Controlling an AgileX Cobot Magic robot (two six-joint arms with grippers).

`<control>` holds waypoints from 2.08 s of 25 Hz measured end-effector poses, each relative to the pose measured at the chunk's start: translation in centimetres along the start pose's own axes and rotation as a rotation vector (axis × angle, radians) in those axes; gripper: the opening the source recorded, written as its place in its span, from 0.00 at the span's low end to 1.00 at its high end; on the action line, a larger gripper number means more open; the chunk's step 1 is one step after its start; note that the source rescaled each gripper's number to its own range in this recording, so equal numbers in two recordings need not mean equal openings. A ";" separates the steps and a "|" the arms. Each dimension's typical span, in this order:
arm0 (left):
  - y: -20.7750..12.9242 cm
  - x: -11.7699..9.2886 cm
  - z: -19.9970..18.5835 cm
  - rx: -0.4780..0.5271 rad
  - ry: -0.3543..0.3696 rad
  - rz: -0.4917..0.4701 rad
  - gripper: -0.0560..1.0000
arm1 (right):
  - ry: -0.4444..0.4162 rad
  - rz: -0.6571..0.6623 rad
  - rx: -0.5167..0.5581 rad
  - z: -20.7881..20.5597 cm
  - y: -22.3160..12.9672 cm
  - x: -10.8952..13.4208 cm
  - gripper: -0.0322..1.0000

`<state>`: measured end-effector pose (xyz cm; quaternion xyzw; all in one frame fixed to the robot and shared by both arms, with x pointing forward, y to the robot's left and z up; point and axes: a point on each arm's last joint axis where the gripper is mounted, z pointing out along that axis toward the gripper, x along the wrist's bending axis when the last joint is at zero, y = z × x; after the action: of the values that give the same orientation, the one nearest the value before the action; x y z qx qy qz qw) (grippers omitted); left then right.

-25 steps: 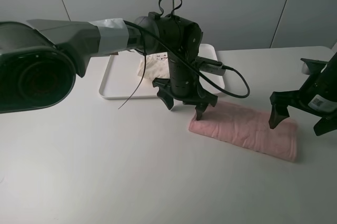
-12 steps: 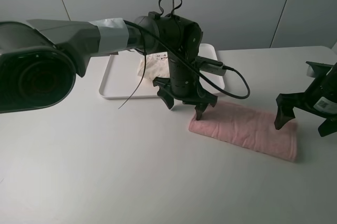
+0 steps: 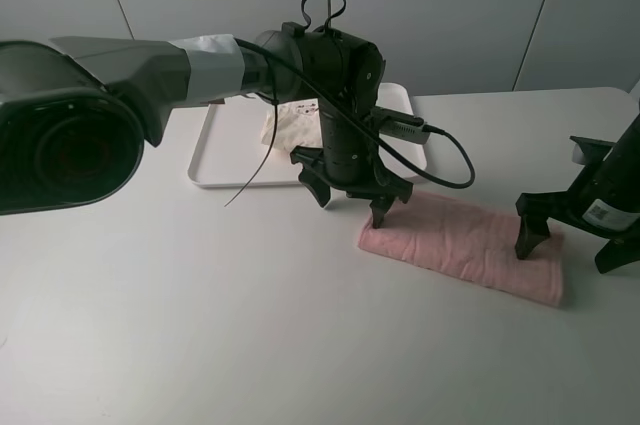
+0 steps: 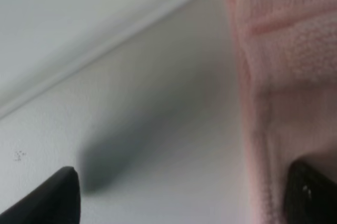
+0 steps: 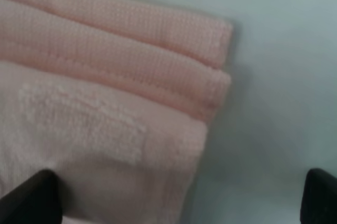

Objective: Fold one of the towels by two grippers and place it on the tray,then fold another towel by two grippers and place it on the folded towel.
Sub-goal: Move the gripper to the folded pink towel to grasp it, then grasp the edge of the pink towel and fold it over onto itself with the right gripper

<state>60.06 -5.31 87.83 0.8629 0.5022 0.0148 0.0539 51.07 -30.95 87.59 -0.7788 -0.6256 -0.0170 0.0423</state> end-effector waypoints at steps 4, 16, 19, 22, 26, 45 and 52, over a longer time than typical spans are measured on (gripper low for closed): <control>0.0 0.0 0.0 0.000 0.000 0.002 1.00 | -0.001 0.011 0.002 0.2 0.0 0.0 0.98; 0.0 0.0 0.0 -0.001 0.000 0.002 1.00 | -0.010 0.008 -0.036 0.7 -0.6 -0.3 0.59; 0.0 0.0 0.0 -0.003 -0.001 0.002 1.00 | 0.000 0.024 -0.039 0.7 -0.6 -0.2 0.48; 0.0 0.0 0.0 -0.003 -0.001 0.002 1.00 | 0.015 0.049 -0.039 0.8 -0.7 -0.1 0.33; 0.0 -0.1 0.0 -0.001 -0.007 -0.001 1.00 | 0.033 0.068 -0.038 0.8 -0.7 0.1 0.07; 0.0 -0.1 0.0 -0.004 0.004 0.006 0.99 | 0.086 0.086 -0.019 0.6 -0.9 0.5 0.07; 0.0 0.0 0.0 -0.002 0.004 0.006 0.99 | 0.130 0.063 -0.092 -2.5 -1.3 1.0 0.07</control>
<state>60.05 -5.36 87.87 0.8643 0.4998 0.0173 0.0538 50.04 -29.89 90.20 -0.7966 -0.5951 -0.0949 0.0476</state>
